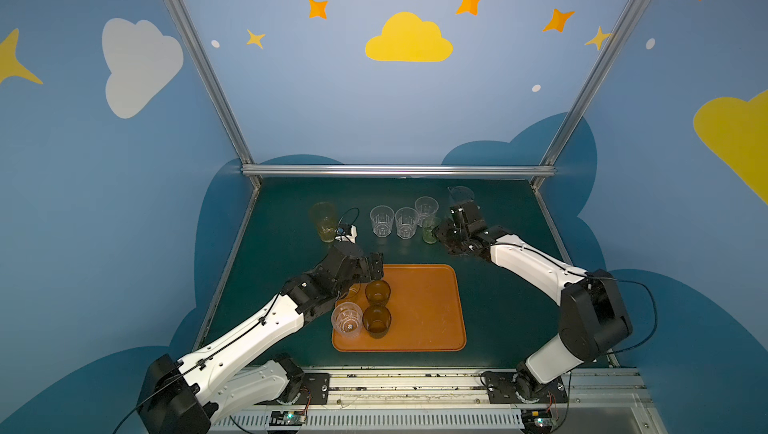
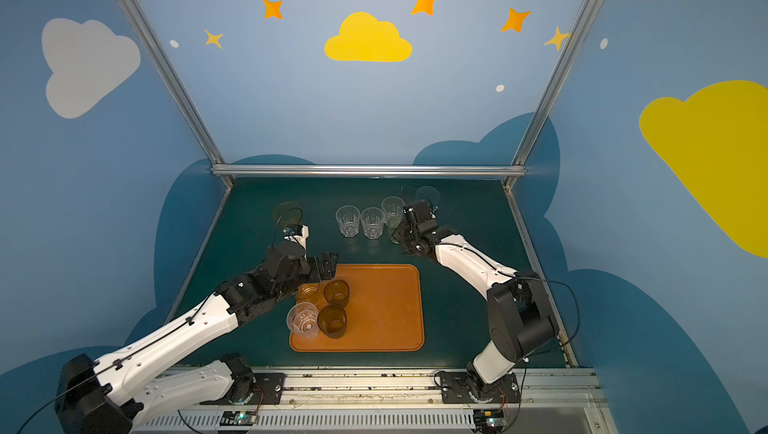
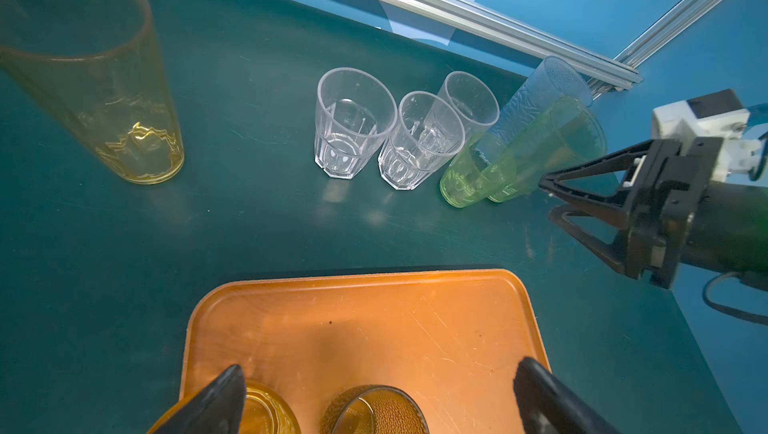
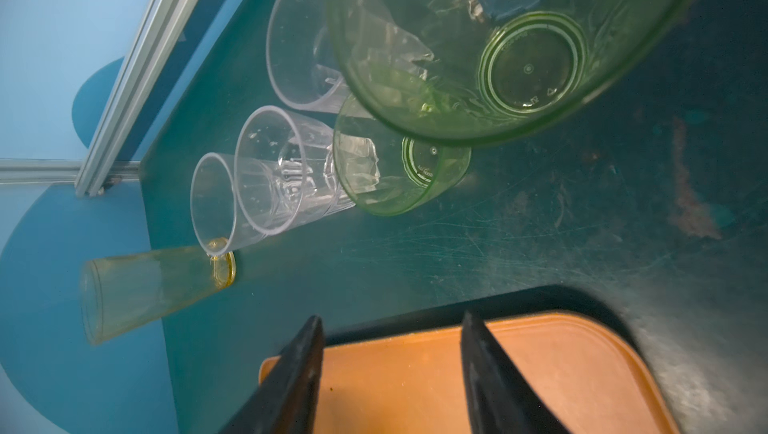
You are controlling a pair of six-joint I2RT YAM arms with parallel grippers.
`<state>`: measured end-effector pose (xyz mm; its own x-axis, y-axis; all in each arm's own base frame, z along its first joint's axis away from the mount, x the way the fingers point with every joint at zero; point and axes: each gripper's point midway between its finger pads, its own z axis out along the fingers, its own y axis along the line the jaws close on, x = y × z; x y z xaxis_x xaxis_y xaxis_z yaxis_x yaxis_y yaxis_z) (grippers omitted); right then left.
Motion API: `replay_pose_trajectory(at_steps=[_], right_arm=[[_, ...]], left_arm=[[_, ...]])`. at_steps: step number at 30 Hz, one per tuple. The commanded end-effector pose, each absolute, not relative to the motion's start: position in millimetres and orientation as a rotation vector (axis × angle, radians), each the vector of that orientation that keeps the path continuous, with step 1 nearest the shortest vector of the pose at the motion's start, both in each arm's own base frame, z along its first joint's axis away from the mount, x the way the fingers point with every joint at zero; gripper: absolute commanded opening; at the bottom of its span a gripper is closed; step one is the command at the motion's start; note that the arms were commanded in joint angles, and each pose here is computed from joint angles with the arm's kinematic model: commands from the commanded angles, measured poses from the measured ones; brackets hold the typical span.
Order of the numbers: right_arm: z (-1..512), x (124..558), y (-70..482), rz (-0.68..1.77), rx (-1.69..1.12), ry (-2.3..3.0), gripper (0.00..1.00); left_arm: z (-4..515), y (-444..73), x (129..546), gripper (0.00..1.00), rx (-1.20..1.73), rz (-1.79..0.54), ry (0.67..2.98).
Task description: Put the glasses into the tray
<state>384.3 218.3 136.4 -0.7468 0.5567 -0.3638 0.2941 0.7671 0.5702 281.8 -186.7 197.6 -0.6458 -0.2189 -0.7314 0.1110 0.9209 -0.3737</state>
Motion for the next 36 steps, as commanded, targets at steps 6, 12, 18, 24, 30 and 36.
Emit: replay_pose_trajectory(at_steps=[6, 12, 18, 24, 30, 36], right_arm=[[144.6, 407.1, 221.6, 0.688, 0.714, 2.328, 0.35], [134.1, 412.1, 222.8, 0.684, 0.767, 2.328, 0.27], [122.9, 414.4, 219.4, 0.658, 0.807, 2.331, 0.27], [118.6, 419.8, 216.3, 0.657, 0.836, 2.308, 0.26], [111.2, 424.3, 215.0, 0.679, 0.891, 2.291, 0.24], [100.5, 428.4, 214.7, 0.683, 0.924, 2.295, 0.22]], left_arm=[[193.6, -184.5, 283.1, 1.00, -0.089, -0.492, 2.221], [193.5, -183.0, 282.9, 1.00, -0.097, -0.494, 2.217], [192.7, -180.7, 283.0, 1.00, -0.105, -0.490, 2.213], [189.7, -180.7, 283.5, 1.00, -0.106, -0.485, 2.225], [188.0, -182.0, 283.5, 1.00, -0.103, -0.486, 2.234], [187.0, -183.3, 283.2, 1.00, -0.104, -0.497, 2.237]])
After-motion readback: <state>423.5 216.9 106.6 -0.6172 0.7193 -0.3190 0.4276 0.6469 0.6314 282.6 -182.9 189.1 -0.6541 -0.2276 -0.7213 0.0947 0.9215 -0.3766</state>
